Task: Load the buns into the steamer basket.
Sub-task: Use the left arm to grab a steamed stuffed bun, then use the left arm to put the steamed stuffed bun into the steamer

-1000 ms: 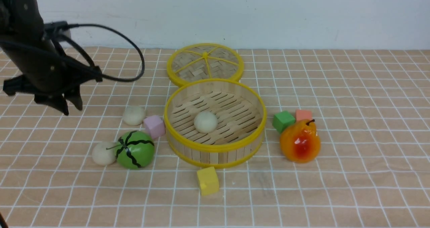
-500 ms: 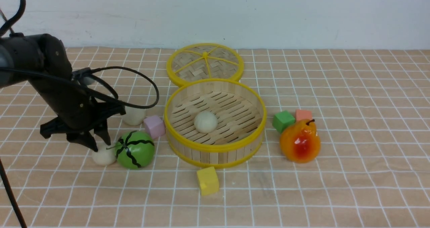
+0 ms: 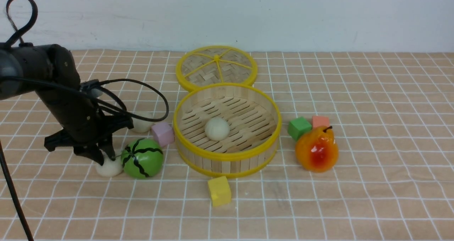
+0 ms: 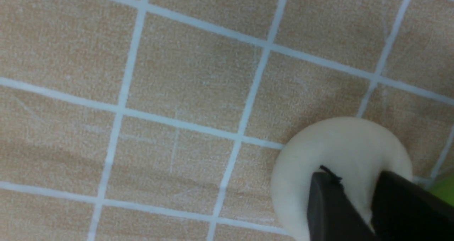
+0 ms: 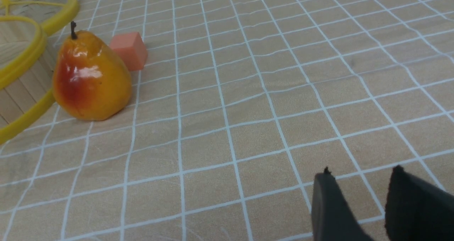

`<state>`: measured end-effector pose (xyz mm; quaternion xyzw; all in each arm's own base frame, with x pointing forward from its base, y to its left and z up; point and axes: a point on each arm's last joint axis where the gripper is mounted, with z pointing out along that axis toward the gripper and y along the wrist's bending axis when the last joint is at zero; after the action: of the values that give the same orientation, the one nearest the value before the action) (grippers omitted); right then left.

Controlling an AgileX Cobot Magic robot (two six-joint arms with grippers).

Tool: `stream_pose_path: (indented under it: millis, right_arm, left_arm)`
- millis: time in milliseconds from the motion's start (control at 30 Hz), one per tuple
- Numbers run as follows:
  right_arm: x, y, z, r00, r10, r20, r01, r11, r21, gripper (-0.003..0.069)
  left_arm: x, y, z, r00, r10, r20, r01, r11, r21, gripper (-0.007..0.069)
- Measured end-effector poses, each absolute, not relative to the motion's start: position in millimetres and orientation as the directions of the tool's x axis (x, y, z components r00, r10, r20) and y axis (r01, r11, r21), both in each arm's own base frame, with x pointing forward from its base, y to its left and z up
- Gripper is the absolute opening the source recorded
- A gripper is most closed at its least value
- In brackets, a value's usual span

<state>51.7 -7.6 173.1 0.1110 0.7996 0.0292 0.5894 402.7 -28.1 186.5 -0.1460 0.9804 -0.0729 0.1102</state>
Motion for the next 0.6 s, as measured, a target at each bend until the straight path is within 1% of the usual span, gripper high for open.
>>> stream_pose_path:
  millis: [33,67,100,133,300,367,433,500,533,600]
  right_arm:
    - [52,-8,173,-0.281,0.212,-0.936,0.143,0.974,0.178,0.0241]
    - [52,-8,173,-0.281,0.212,-0.936,0.143,0.974,0.178,0.0241]
    - [52,-8,173,-0.281,0.212,-0.936,0.143,0.974,0.178,0.0241]
    - [52,-8,173,-0.281,0.212,-0.936,0.143,0.974,0.178,0.0241]
    - [52,-8,173,-0.281,0.212,-0.936,0.143,0.974,0.178,0.0241]
    - [52,-8,173,-0.281,0.212,-0.936,0.143,0.974,0.178,0.0241]
    - [52,-8,173,-0.281,0.212,-0.936,0.143,0.974,0.178,0.0241]
    - [52,-8,173,-0.281,0.212,-0.936,0.143,0.974,0.178,0.0241]
    - [52,-8,173,-0.281,0.212,-0.936,0.143,0.974,0.178,0.0241]
    - [52,-8,173,-0.281,0.212,-0.936,0.143,0.974,0.178,0.0241]
  left_arm:
    - [402,-28,187,-0.937,-0.290,-0.192,-0.260,0.951,-0.168,0.0064]
    - [402,-28,187,-0.938,-0.290,-0.191,-0.260,0.951,-0.167,0.0056]
    - [403,-28,189,-0.939,-0.285,-0.191,-0.256,0.953,-0.165,0.0000]
    - [404,-28,191,-0.940,-0.282,-0.191,-0.253,0.954,-0.162,-0.0011]
    - [407,-28,205,-0.946,-0.270,-0.179,-0.244,0.957,-0.155,-0.0013]
    - [410,-28,222,-0.942,-0.267,-0.201,-0.236,0.958,-0.165,-0.0013]
    - [412,-33,247,-0.932,-0.261,-0.253,-0.216,0.957,-0.192,-0.0013]
    - [413,-37,261,-0.925,-0.249,-0.286,-0.196,0.960,-0.201,-0.0013]
    - [414,-48,290,-0.906,-0.223,-0.360,-0.148,0.964,-0.222,-0.0013]
    - [414,-64,312,-0.887,-0.195,-0.417,-0.097,0.965,-0.245,-0.0013]
